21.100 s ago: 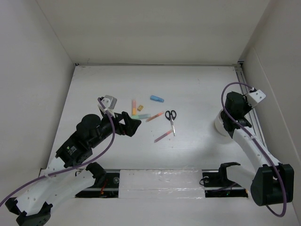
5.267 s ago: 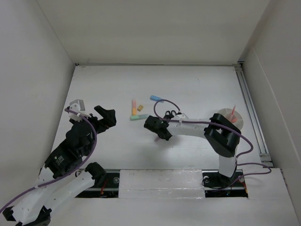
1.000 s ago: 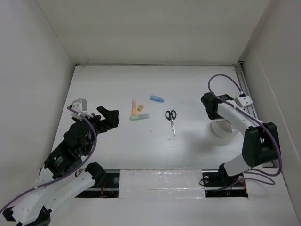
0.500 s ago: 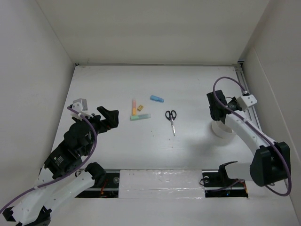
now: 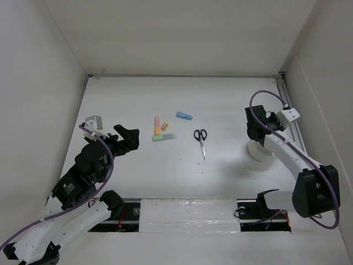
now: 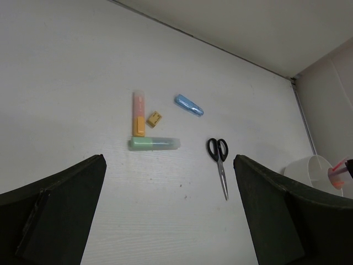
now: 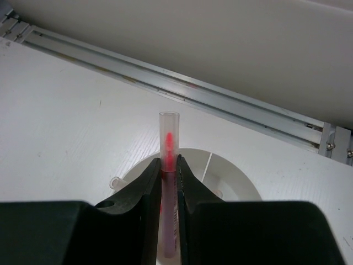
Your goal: Sort the stationery into containers
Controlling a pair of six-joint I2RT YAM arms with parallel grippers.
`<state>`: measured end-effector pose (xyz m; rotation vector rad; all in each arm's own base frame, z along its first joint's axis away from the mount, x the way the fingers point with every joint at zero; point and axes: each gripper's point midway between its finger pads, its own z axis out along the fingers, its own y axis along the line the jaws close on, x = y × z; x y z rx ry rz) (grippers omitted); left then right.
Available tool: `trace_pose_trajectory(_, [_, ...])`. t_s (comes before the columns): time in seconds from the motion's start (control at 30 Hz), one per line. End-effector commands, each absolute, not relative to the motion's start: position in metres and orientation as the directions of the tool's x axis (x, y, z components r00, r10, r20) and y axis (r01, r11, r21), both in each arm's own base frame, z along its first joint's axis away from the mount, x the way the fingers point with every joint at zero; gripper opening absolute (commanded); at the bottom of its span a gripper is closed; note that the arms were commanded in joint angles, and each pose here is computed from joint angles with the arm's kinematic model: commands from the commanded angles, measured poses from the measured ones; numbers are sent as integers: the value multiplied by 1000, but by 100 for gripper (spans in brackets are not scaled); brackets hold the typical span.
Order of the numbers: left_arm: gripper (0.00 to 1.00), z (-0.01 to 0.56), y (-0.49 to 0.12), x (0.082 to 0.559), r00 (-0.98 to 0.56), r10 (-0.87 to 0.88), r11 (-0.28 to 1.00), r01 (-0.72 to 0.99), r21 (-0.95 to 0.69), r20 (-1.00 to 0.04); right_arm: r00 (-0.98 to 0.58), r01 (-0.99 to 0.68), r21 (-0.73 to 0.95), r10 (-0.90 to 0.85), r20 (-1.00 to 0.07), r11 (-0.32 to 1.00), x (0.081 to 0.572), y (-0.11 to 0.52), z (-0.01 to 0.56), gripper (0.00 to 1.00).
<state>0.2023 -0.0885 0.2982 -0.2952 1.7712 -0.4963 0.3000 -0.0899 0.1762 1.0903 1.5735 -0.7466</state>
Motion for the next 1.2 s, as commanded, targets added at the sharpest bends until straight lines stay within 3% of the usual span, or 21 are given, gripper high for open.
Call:
trace_pose_trajectory(0.0, [100, 310, -89, 204, -220, -468, 865, 83, -495, -856, -2, 917, 108, 274, -962, 384, 307, -91, 185, 18])
trace_pose_trajectory(0.07, [100, 310, -89, 204, -220, -468, 865, 83, -495, -856, -5, 919, 104, 276, -961, 380, 305, -91, 184, 18])
trace_pose_trajectory(0.17, [100, 310, -89, 204, -220, -468, 865, 83, -495, -856, -1, 922, 108, 282, -959, 372, 303, -92, 184, 28])
trace_pose_trajectory(0.3, [100, 310, -89, 204, -220, -468, 865, 83, -495, -856, 7, 921, 117, 284, -959, 372, 302, -92, 187, 33])
trace_pose_trajectory(0.6, [100, 310, -89, 204, -220, -468, 865, 83, -495, -856, 40, 896, 168, 303, -952, 411, 301, -81, 198, 38])
trace_pose_trajectory(0.73, [100, 310, -89, 204, -220, -468, 865, 83, -495, -856, 38, 831, 209, 322, -946, 516, 300, -56, 227, 53])
trace_pose_trajectory(0.83, [100, 308, -86, 206, -214, -465, 871, 63, -487, -859, 70, 769, 272, 346, -936, 579, 292, -40, 263, 77])
trace_pose_trajectory(0.87, [100, 306, -88, 208, -223, -466, 871, 56, -488, -856, 67, 755, 272, 342, -937, 596, 288, -37, 272, 97])
trace_pose_trajectory(0.97, [100, 301, -87, 211, -230, -458, 879, 26, -476, -858, 56, 650, 320, 376, -925, 690, 290, -15, 302, 100])
trace_pose_trajectory(1.17, [100, 292, -83, 216, -243, -446, 891, -31, -452, -862, -139, 338, 280, 342, -930, 899, 294, 60, 319, 100])
